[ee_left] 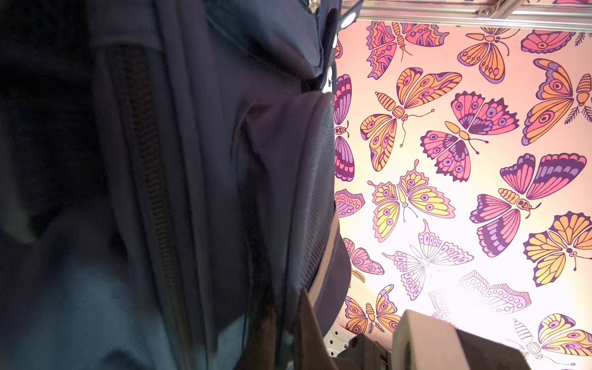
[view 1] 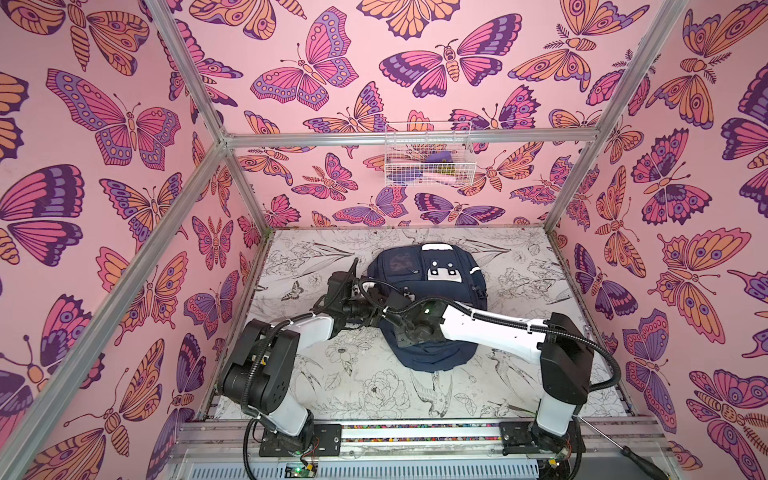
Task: Pack the student bag
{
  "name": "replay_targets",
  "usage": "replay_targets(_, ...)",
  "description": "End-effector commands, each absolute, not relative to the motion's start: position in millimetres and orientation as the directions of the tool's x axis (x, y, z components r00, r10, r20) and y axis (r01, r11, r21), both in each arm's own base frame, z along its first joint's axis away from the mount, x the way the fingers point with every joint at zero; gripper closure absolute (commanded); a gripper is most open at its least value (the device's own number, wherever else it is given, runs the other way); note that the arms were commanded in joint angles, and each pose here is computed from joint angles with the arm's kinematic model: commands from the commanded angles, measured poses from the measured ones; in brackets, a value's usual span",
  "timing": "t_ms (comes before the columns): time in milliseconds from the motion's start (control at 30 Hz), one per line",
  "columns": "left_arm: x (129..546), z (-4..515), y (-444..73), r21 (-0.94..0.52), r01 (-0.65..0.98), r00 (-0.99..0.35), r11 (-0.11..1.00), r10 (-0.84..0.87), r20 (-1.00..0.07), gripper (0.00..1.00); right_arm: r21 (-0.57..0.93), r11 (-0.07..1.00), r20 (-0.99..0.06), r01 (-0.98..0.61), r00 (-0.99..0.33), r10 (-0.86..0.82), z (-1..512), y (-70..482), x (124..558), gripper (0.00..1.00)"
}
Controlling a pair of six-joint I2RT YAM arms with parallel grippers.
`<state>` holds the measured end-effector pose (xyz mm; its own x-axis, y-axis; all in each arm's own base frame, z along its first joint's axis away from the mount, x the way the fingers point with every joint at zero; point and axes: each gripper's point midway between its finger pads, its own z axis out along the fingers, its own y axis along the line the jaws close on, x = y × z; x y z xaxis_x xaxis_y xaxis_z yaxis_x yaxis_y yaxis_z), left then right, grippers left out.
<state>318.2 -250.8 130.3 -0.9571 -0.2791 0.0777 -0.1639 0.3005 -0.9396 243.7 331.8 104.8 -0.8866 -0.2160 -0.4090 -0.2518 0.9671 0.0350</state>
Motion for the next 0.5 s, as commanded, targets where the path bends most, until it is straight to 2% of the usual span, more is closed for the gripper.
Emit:
replay_targets(0,312,147,-256,-0.96,-0.091,-0.977,0.264,-0.211,0.035,1.0,0.096,0.958,-0.473,-0.271,-0.859,-0.196,120,337,253,1.0)
replay_targets(267,316,142,-253,-0.957,-0.103,-0.974,0.269,-0.222,0.042,1.0,0.15,0.93,-0.508,-0.336,-0.833,-0.219,141,327,239,1.0)
replay_targets(467,320,137,-250,-0.954,-0.119,-0.97,0.276,-0.237,0.052,1.0,0.1,0.931,-0.478,-0.351,-0.838,-0.264,136,309,230,1.0)
